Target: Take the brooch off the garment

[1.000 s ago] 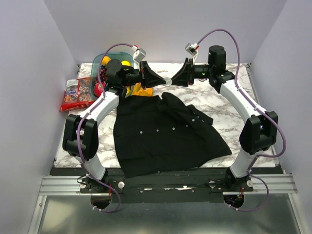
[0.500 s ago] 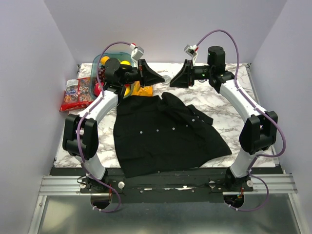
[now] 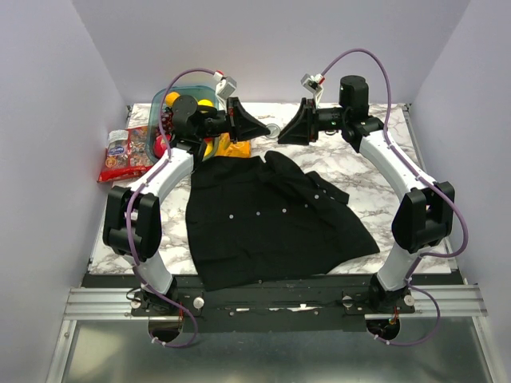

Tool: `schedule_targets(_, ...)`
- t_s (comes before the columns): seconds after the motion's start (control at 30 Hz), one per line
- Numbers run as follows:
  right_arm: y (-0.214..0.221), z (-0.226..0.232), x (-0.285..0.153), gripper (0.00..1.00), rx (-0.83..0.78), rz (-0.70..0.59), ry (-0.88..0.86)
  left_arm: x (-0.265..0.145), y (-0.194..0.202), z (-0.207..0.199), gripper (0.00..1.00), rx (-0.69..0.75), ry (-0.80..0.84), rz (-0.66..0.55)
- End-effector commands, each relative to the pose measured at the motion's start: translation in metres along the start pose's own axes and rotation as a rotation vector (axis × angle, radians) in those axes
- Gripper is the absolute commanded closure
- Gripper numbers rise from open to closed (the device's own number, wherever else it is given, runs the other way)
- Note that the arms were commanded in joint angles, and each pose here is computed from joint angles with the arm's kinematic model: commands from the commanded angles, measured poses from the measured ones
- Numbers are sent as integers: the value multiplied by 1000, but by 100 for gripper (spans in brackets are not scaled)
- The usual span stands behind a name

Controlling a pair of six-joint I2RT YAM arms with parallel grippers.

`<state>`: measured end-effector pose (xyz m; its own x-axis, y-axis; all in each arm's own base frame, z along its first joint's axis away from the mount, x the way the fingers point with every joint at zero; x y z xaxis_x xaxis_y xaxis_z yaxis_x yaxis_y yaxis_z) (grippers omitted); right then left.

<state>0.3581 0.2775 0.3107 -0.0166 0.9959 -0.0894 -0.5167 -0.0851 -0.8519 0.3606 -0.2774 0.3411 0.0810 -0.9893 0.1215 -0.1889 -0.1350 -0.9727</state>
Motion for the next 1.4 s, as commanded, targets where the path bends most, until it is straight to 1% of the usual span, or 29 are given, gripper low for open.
schedule_targets(0.0, -21, 17, 0, 61, -36, -24, -36, 5, 0, -3, 100, 18, 21, -1)
schedule_targets(0.13, -22, 18, 4, 60, -26, -25, -46, 6, 0, -3, 100, 20, 16, -4)
schedule_targets(0.23, -21, 19, 6, 57, -19, -24, -46, 7, -1, -2, 100, 23, 11, -8)
schedule_targets(0.4, -20, 18, 10, 56, -1, -26, -38, 8, -2, 0, 100, 23, 7, -12)
schedule_targets(0.5, -19, 17, 10, 52, 6, -27, -34, 9, -2, 0, 100, 23, 5, -13)
schedule_targets(0.6, -19, 15, 10, 52, 18, -31, -22, 9, -3, 1, 100, 25, 4, -15)
schedule_targets(0.93, -12, -3, 13, 59, 104, -50, 53, 9, -3, -1, 100, 29, 9, -17)
schedule_targets(1.2, -10, -11, 13, 62, 138, -61, 88, 8, -5, -4, 100, 38, 14, -18)
schedule_targets(1.37, -12, -22, 13, 63, 176, -87, 148, 10, -5, -8, 100, 47, 28, -15)
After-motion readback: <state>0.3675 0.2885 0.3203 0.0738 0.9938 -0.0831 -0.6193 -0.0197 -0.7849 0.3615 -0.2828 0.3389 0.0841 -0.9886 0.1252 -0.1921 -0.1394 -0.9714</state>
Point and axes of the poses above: each gripper's point midway between its finger pads, its own x axis out along the fingers, its own z axis along the line the jaws close on, y = z × x, the point moved 1 cm from there along -x, back along the fingers, and after that the axes turned 8 degrees about x, right-handed, at the moved point
